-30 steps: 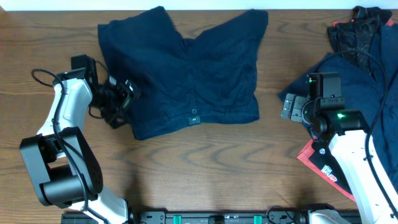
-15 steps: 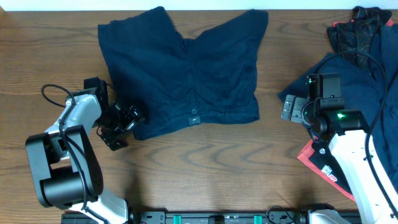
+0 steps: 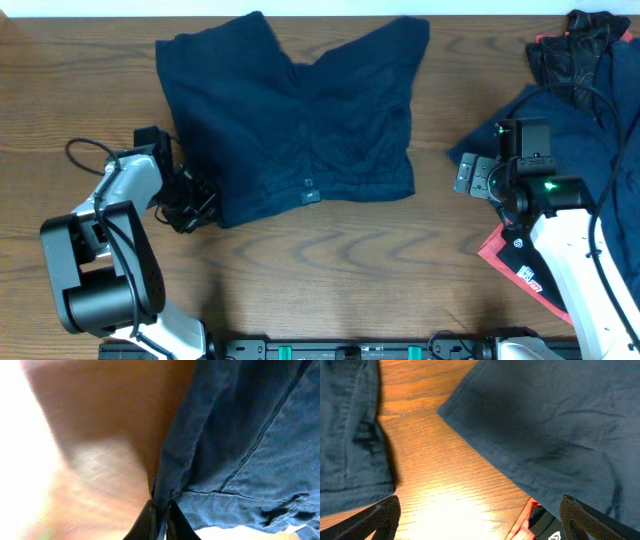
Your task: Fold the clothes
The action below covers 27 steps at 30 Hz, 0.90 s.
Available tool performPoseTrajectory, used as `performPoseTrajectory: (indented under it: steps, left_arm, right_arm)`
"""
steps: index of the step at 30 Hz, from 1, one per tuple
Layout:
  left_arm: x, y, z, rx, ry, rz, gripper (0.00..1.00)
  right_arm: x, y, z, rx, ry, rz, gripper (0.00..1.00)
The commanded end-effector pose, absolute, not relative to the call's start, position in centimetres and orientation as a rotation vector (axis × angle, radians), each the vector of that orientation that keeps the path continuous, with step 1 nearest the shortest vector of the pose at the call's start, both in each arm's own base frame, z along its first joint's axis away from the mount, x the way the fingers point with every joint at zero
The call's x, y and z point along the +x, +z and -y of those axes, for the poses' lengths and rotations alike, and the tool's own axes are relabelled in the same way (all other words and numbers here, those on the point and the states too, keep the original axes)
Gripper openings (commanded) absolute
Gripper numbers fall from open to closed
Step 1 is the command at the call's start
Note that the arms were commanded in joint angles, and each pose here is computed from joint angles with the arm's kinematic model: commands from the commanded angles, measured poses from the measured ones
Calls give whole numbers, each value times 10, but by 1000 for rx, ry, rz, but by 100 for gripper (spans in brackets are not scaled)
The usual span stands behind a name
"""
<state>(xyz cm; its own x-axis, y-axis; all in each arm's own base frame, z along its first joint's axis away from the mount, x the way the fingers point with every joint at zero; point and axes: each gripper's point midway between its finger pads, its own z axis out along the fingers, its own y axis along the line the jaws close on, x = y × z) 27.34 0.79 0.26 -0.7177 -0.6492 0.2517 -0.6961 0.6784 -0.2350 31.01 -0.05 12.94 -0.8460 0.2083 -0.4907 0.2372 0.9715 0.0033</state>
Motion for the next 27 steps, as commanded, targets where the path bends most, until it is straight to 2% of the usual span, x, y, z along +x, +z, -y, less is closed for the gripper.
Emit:
performPoseTrajectory:
  steps: [1,5,8,9,11,13,16,18,21,27]
  left_arm:
    - [280,17,-48,1216,350,2777,6]
    - [296,61,-131,1450,7,2887,6]
    - [322,108,-172,1714,24,2930,7]
    - [330,121,-180,1756,49,2955,14]
    - [344,146,-192,1811,86,3005,49]
    - [348,162,-194,1822,90,3023,67]
    - [345,164,-167,1725,225,3000,79]
    - [336,159,-133,1615,371,2924,80]
    - [324,153,-74,1288,544,2908,80]
    - [297,133,15,850,578,2860,82]
  right_arm:
    - [311,135,5,337,-84,-2592,99]
    - [312,136,5,341,-83,-2587,99]
    - [312,136,6,342,-83,-2587,99]
    - [312,136,6,342,-83,-2587,99]
    - [312,136,6,342,-83,-2587,99]
    - [311,136,5,342,-83,-2588,99]
    - [311,135,6,342,-84,-2591,99]
    - [311,135,6,342,-84,-2591,99]
    - [312,136,6,342,-84,-2587,99]
    - [312,136,6,342,-83,-2587,99]
